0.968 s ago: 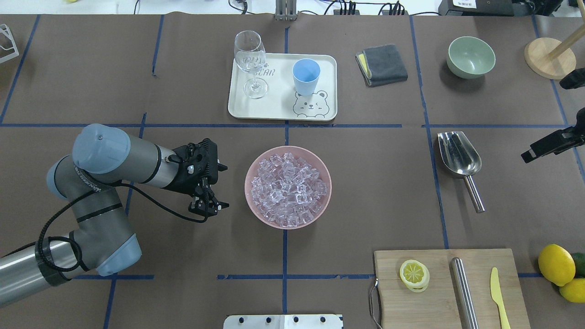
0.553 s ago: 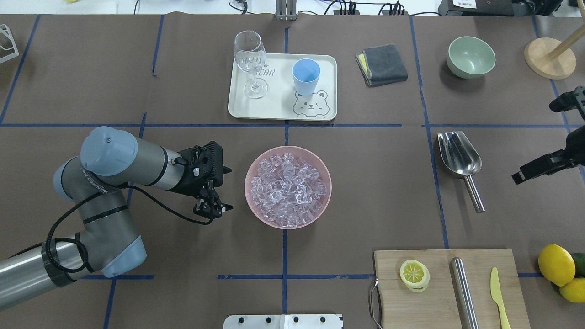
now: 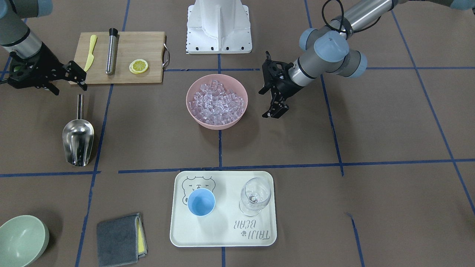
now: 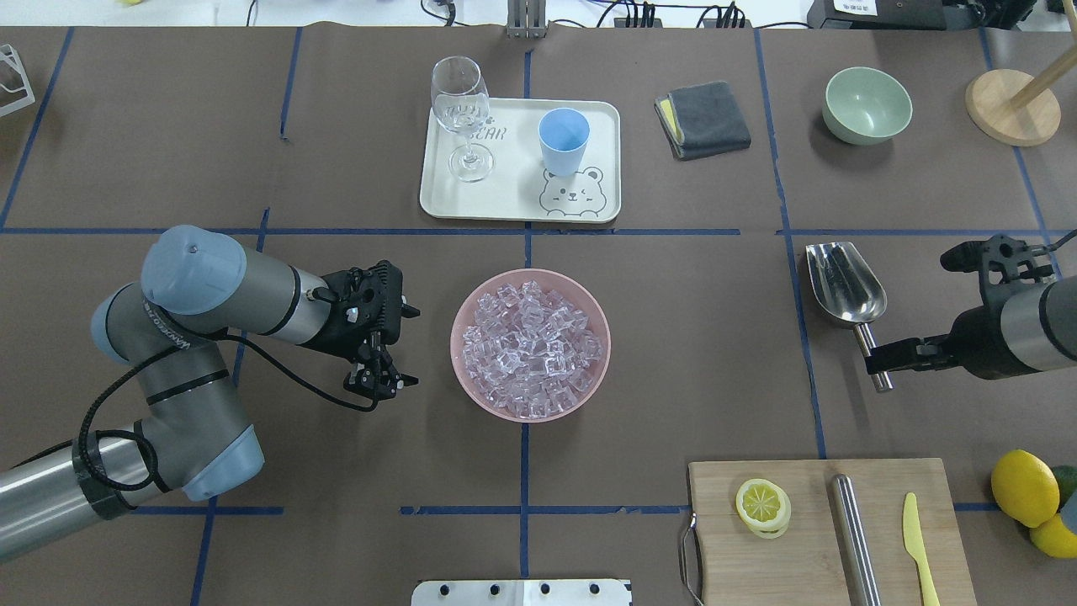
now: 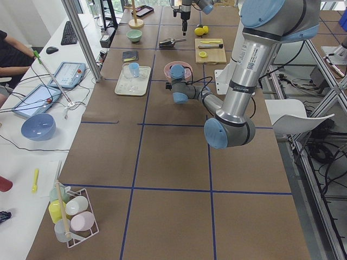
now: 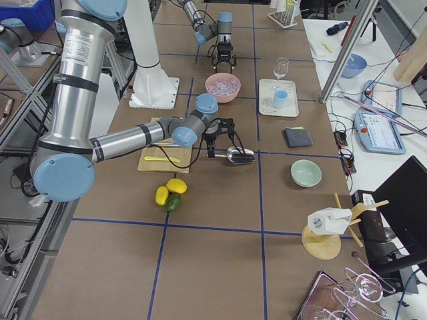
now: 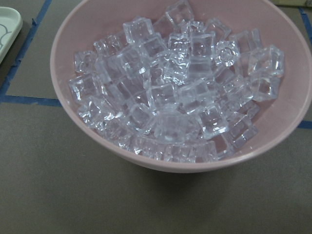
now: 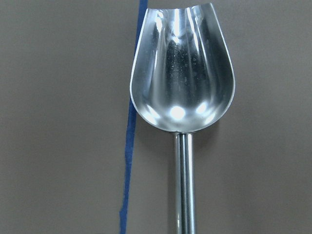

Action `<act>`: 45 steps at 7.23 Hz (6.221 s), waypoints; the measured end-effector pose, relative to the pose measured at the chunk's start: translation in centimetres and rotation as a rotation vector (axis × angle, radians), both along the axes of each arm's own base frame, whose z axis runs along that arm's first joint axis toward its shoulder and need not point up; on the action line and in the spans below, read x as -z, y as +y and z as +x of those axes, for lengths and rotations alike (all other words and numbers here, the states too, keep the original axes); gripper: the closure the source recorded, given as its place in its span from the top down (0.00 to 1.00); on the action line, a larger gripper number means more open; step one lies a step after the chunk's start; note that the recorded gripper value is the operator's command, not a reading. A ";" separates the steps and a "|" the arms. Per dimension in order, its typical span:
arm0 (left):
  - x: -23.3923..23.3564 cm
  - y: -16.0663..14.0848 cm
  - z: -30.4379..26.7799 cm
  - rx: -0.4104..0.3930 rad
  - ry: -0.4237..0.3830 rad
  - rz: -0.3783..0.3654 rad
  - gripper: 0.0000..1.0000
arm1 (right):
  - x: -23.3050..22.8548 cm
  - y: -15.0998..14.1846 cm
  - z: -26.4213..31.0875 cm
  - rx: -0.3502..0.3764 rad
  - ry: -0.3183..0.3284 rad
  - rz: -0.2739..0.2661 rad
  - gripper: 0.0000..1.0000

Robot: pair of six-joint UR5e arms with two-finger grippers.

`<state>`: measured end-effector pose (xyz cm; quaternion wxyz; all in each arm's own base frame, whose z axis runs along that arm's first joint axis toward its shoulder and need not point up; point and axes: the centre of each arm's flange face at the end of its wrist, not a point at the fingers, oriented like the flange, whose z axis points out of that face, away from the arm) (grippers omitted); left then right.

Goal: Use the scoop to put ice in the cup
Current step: 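Grasp the metal scoop handle with the right gripper and lift it, then carry the scoop over the pink bowl with the right gripper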

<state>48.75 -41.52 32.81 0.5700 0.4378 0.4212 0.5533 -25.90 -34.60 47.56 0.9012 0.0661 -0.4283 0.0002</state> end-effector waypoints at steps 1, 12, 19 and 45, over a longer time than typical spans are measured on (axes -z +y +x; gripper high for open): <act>0.0 -0.4 -0.2 -0.009 -0.002 0.021 1.00 | -0.1 0.9 -1.7 -0.039 0.018 0.013 1.00; 0.8 -0.4 -0.2 -0.010 0.014 0.009 1.00 | -3.7 3.0 -4.8 -0.150 0.132 0.039 0.00; 1.3 -0.3 -0.2 -0.009 0.023 0.013 1.00 | 4.7 1.3 1.1 0.012 0.015 0.259 0.00; 0.8 -0.4 2.9 -0.016 0.025 -0.040 1.00 | 38.4 -0.4 -20.4 1.121 0.619 0.351 0.00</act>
